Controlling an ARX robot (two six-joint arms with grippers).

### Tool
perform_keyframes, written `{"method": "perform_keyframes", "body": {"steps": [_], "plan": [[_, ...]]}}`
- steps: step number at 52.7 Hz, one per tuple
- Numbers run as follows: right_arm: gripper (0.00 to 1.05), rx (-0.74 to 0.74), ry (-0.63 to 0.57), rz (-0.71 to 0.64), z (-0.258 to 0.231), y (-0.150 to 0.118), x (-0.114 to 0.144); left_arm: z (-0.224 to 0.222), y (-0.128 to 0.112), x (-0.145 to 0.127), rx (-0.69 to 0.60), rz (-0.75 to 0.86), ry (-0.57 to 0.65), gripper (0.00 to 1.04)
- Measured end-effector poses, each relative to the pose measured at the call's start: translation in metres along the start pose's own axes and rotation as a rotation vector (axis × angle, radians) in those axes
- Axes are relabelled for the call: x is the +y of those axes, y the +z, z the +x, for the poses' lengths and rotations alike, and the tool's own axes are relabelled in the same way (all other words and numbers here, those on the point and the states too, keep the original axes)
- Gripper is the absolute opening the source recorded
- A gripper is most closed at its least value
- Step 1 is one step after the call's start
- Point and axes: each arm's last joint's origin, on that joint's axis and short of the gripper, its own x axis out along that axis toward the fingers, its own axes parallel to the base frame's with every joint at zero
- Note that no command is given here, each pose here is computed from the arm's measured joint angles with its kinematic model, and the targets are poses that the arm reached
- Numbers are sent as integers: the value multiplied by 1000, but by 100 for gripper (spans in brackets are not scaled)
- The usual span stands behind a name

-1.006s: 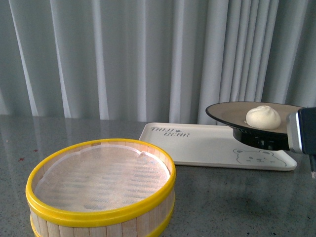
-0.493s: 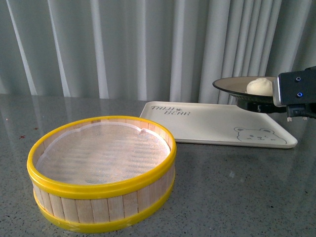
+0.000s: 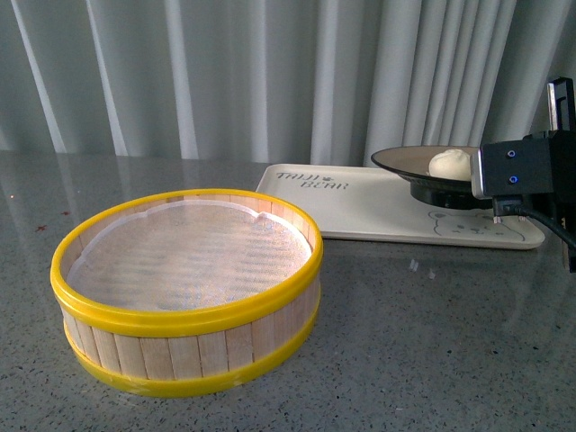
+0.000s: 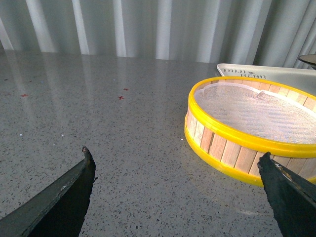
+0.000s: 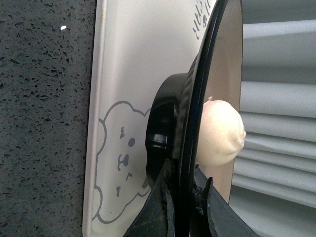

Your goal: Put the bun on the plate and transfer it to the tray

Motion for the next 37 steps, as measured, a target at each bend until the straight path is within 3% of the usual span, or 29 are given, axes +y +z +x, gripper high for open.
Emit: {"method": "perform_keyframes", "body": {"steps": [37], "plan": [[3,9,23,46,20,-13,9,0,0,0,0,0,0,98]]}}
